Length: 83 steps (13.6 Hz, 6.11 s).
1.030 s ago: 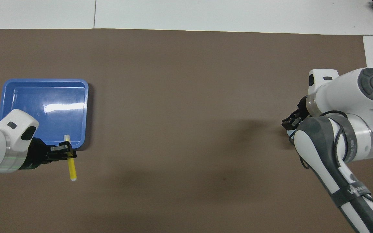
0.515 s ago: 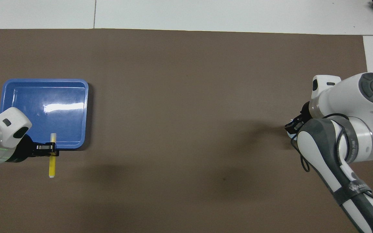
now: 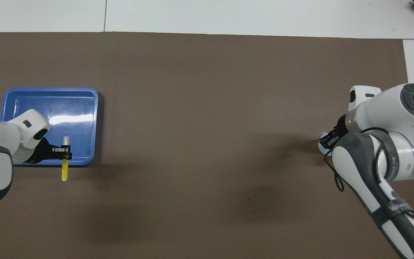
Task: Right arm passes pens to left for tray arrangement
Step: 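Lower the yellow pen into the blue tray with the left gripper, then grasp the green pen in the cup with the right gripper, then carry the green pen toward the left gripper while the left gripper approaches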
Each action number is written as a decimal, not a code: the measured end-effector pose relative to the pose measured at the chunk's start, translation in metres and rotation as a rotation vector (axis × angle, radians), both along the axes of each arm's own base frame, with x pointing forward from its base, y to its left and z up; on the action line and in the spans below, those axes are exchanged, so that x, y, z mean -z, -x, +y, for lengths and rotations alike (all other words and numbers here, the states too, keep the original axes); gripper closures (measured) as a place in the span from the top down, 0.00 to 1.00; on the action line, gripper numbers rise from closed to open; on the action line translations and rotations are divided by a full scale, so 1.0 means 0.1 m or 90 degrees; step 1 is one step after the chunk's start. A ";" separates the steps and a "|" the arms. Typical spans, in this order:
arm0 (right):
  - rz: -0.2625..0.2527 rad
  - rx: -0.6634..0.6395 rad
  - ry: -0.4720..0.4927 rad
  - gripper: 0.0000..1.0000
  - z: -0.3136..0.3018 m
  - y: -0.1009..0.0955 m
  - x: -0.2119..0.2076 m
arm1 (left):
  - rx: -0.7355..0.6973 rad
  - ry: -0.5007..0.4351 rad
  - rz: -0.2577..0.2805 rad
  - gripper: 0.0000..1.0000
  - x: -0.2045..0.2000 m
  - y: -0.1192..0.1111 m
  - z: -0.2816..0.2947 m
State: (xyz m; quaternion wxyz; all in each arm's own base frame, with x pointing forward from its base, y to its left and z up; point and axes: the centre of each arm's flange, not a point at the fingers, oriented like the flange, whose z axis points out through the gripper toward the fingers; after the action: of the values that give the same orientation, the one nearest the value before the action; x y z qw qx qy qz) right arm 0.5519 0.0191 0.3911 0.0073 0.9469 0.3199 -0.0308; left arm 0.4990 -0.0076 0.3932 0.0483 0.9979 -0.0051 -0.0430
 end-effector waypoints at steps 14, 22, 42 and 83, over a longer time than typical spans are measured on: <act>0.028 0.044 0.000 0.68 -0.44 0.09 0.06 | 0.010 -0.015 -0.032 0.19 0.80 -0.61 0.14; 0.056 0.046 -0.001 0.70 -0.59 0.16 0.04 | 0.008 -0.017 -0.043 0.19 0.91 -0.67 0.19; 0.040 0.026 -0.006 0.70 -0.84 0.17 0.06 | -0.022 0.005 0.011 0.90 0.05 -0.98 -0.04; 0.055 -0.036 -0.085 0.19 -0.01 0.05 -1.92 | -0.352 0.116 0.050 1.00 -0.90 -0.66 -0.94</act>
State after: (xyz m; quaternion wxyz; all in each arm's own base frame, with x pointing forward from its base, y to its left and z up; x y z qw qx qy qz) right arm 0.5473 0.0184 0.5832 -0.0691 0.9335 0.3482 -0.0499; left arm 0.5652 -0.1016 0.4834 0.1475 0.9506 0.2651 -0.0664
